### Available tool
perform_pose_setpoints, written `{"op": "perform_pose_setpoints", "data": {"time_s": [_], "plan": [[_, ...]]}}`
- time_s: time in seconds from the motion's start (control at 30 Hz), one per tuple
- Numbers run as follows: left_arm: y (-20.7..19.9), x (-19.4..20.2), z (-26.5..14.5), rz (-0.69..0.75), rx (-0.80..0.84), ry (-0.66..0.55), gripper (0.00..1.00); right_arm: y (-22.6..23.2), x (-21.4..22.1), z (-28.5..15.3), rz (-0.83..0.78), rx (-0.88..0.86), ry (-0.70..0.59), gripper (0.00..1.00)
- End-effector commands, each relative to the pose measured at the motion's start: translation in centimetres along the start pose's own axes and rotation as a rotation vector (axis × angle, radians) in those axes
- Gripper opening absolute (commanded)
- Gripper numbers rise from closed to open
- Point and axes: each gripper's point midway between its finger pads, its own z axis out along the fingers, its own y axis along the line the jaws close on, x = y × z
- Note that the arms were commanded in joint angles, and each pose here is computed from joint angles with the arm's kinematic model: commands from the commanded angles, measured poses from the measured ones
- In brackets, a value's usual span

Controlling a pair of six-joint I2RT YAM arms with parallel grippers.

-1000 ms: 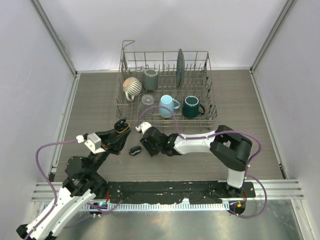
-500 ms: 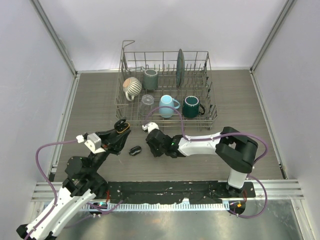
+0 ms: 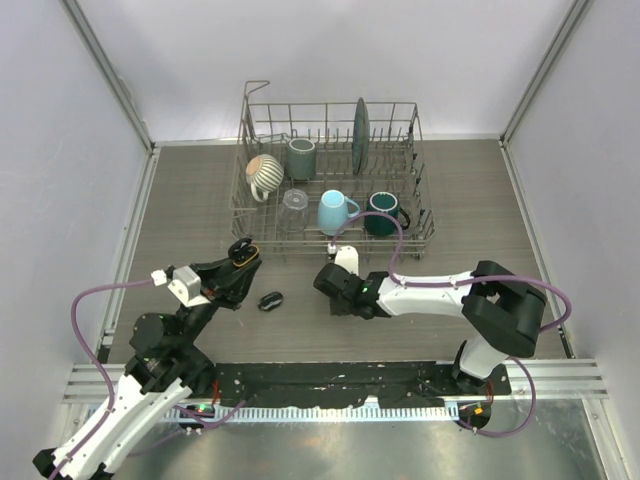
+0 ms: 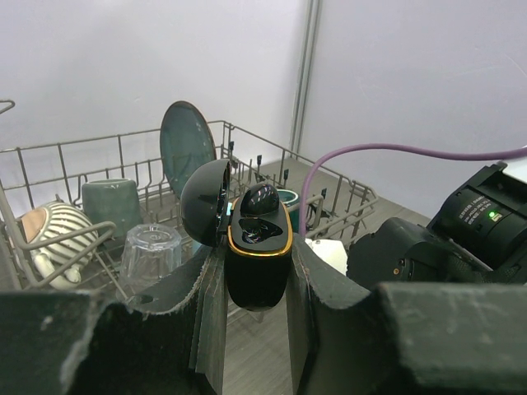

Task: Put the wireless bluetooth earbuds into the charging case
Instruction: Pick up the earbud from the center of the board.

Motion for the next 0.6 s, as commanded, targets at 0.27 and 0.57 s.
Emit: {"op": "perform_pose_setpoints", "data": {"time_s": [0.27,0.57], "plan": [[0.1,-1.6,0.4,-0.008,-0.007,-0.062,0.00,-0.3,-1.8,-0.4,0.066,0.038,-0.056,0.39],[0.0,-1.5,0.5,-0.010,-0.006,-0.060,0.00,1.1,-2.7,-0.3,-0.088,-0.031,-0.060,0.40]]}}
